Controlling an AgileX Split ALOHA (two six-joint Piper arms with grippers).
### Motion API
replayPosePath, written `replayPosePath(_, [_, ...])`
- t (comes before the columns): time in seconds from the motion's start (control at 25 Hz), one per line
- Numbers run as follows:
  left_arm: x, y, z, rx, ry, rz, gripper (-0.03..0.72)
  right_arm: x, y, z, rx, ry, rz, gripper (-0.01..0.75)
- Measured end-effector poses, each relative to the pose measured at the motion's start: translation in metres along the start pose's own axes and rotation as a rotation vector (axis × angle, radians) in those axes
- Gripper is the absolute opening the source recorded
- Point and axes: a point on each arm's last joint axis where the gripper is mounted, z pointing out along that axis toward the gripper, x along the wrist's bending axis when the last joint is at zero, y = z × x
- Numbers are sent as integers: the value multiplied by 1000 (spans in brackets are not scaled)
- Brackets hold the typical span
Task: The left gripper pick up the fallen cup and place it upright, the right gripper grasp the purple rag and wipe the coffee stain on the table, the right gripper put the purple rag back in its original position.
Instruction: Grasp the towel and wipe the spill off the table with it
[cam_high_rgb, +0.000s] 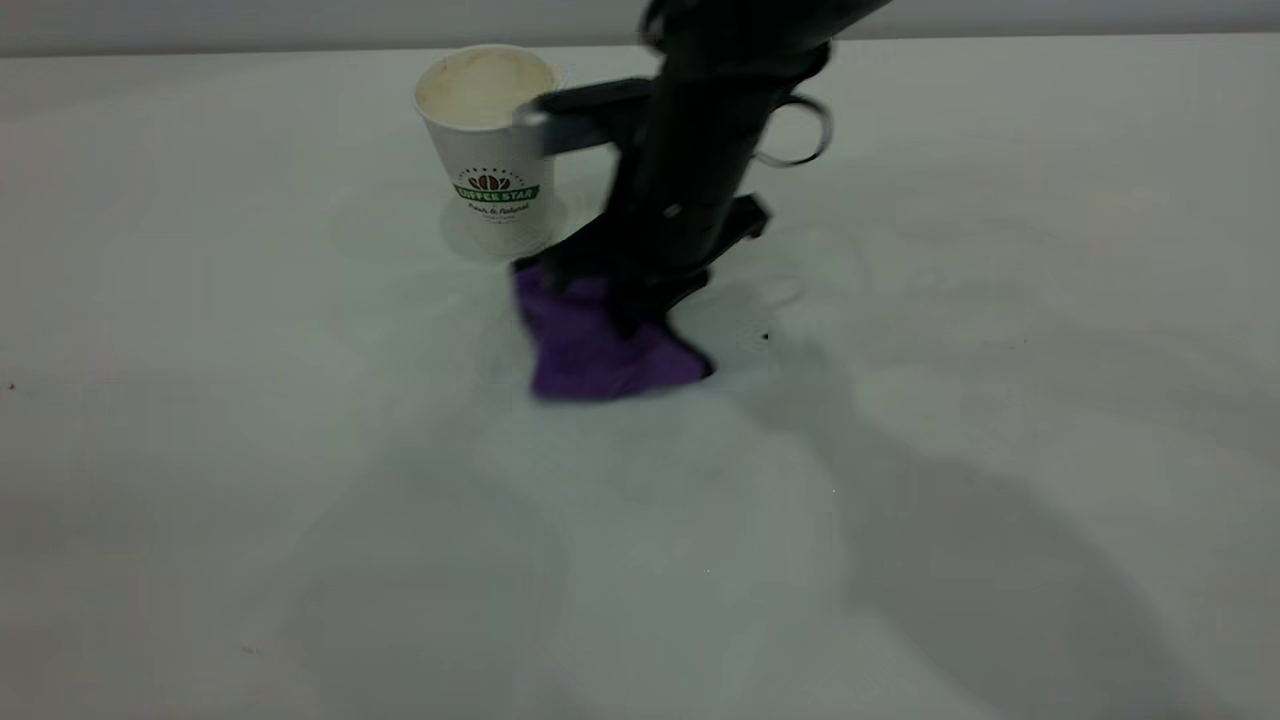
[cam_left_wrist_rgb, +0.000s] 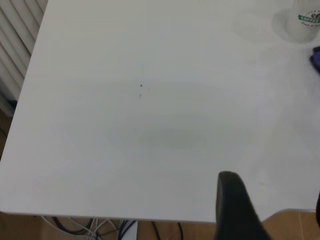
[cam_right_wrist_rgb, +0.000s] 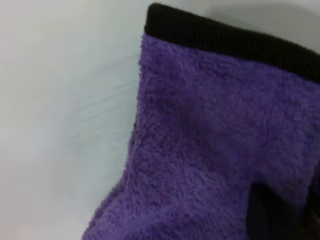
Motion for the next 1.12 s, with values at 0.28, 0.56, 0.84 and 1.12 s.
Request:
replayPosePath(0.28, [0,0,0,0,0,0,451,-91,3,-18,37,-71,183,50])
replayPosePath(0.56, [0,0,0,0,0,0,451,-166,-12,-39,109,-107,327,53])
replayPosePath(0.84, [0,0,0,0,0,0,451,-174,-14,-41,121,-120,302,57])
replayPosePath(1.12, [0,0,0,0,0,0,451,-90,4,-20,39,-73,122,59])
